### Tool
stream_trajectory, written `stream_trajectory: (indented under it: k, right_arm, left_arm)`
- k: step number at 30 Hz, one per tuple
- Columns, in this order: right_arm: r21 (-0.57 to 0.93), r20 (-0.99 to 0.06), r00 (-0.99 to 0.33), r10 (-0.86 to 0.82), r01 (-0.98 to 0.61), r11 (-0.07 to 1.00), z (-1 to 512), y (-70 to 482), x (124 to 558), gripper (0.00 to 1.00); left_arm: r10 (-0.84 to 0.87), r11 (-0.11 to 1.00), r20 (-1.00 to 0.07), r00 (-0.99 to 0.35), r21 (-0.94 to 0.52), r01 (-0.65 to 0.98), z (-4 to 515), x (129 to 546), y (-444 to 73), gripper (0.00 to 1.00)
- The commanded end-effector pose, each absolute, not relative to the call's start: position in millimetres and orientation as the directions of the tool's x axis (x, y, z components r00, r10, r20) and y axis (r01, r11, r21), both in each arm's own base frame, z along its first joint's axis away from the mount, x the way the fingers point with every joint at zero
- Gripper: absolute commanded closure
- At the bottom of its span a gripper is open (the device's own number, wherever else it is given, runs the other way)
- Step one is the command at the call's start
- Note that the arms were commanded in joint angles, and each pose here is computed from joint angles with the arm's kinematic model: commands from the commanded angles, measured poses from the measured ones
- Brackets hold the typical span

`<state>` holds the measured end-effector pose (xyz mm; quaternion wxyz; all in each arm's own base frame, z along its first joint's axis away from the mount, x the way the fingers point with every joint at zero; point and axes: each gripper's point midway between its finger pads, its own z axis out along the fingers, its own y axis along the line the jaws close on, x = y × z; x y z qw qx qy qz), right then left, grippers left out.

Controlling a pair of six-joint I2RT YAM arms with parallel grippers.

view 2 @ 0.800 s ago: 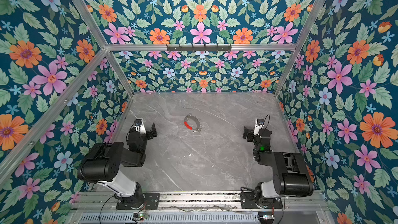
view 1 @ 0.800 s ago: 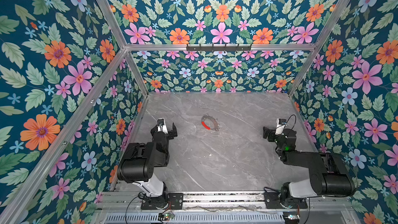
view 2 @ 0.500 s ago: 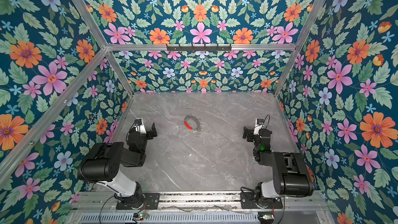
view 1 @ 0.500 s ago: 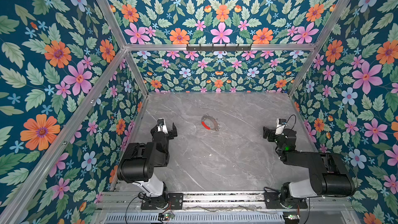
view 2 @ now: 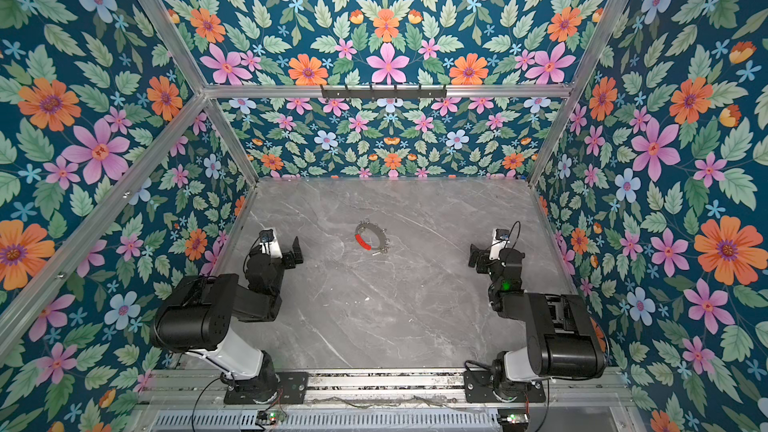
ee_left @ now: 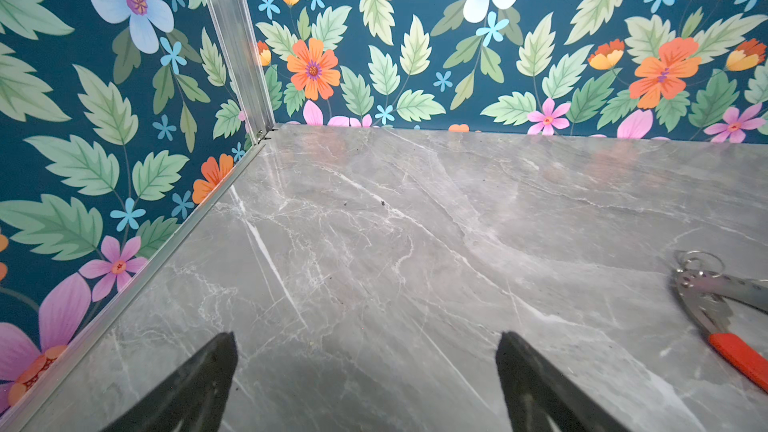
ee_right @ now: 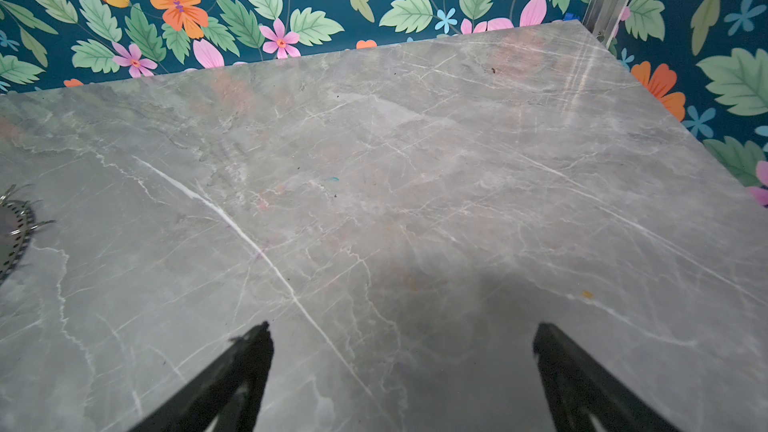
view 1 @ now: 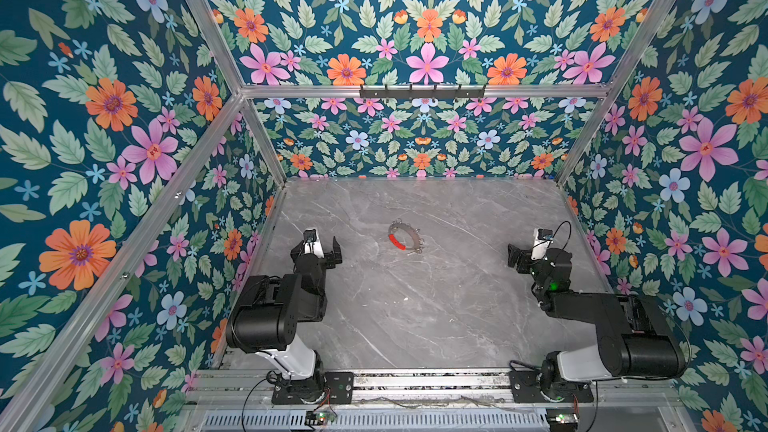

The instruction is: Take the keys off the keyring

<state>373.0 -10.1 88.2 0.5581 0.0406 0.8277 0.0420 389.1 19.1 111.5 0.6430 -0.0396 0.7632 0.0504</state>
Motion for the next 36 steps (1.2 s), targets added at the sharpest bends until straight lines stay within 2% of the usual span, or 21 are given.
stream_trajectory:
  k: [1, 23, 28, 32, 36]
  right_arm:
    - [0.117, -0.931, -0.345, 0.114, 0.013, 0.993, 96, -9, 376, 0.01]
    - [0.122, -0.931, -0.345, 0.119, 0.013, 0.992, 96, -9, 376, 0.01]
    - [0.12, -0.923, -0.362, 0.129, 0.045, 0.992, 111, -14, 376, 0.01]
    - [0.126, -0.902, -0.408, 0.144, 0.071, 0.989, 115, -14, 375, 0.01]
    - [0.084, -0.909, -0.401, 0.111, 0.085, 0.993, 127, -7, 371, 0.01]
  left_arm:
    - [0.005, 0.992, -0.986, -0.164, 0.025, -0.121, 113, 390, 18, 0.0]
    - [0.005, 0.992, -0.987, -0.162, 0.025, -0.123, 114, 389, 19, 0.0]
    - [-0.004, 0.989, -0.992, -0.122, 0.014, -0.149, 134, 380, 23, 0.0]
    - [-0.02, 0.983, -0.991, -0.131, 0.005, -0.184, 147, 379, 29, 0.0]
    - [-0.082, 0.974, -0.986, -0.146, -0.048, -0.221, 159, 381, 33, 0.0]
